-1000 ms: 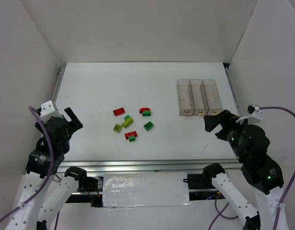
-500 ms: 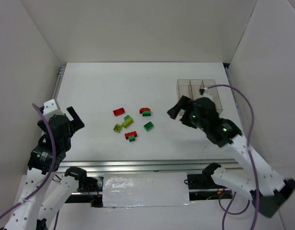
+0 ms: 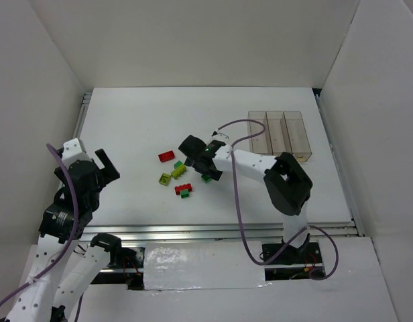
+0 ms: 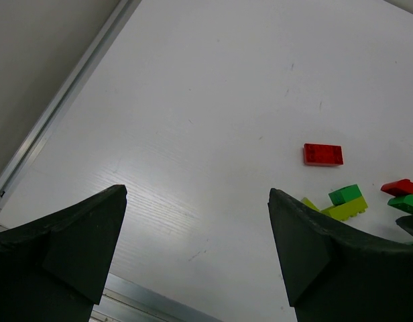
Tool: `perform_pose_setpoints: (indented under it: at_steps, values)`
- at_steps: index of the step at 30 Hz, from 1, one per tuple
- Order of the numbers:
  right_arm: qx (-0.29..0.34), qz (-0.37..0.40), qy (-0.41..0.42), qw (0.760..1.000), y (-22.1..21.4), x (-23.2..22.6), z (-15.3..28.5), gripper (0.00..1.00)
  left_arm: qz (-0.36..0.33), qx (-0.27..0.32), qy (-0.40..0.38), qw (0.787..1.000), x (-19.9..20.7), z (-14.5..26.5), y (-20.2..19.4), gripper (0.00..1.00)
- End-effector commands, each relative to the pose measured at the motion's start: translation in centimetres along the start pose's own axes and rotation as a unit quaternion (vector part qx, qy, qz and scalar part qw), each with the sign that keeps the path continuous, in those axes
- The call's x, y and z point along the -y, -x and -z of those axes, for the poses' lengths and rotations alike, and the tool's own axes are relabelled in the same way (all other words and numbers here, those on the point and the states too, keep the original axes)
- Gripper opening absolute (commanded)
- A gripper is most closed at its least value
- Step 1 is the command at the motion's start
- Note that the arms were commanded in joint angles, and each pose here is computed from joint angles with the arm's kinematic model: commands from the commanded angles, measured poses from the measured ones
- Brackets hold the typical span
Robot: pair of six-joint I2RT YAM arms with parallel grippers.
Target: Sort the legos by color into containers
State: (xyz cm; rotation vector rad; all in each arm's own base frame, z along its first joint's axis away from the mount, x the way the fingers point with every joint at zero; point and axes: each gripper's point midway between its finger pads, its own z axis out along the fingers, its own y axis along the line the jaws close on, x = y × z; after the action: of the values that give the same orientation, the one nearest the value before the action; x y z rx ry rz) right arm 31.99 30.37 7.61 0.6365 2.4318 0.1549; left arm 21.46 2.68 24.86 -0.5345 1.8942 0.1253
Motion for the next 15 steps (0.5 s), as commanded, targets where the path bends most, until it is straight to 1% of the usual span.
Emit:
perform_pose_setpoints:
  at_steps: [1,7,12,14,15]
  values:
    - [0.029,-0.020,-0.051,0.998,0.7,1.2,-0.6,1.00,0.004,0.019,-0.020,1.000,0.9,0.1,1.5,0.99]
    - [0.017,-0.025,-0.058,0.998,-0.8,2.6,-1.9,0.99,0.001,0.017,-0.031,0.999,1.3,0.1,1.4,1.00]
    - [-0.002,-0.017,-0.070,0.997,-2.4,3.2,-3.4,0.96,0.002,0.018,-0.035,0.999,1.4,0.2,1.4,0.99]
    - [-0.005,-0.013,-0.081,0.997,-2.9,3.7,-3.9,0.93,0.002,0.019,-0.037,0.999,1.4,0.3,1.5,0.99]
    - [-0.004,-0.010,-0.086,0.996,-3.0,4.0,-4.2,0.89,0.002,0.019,-0.038,0.999,1.4,0.3,1.5,0.99]
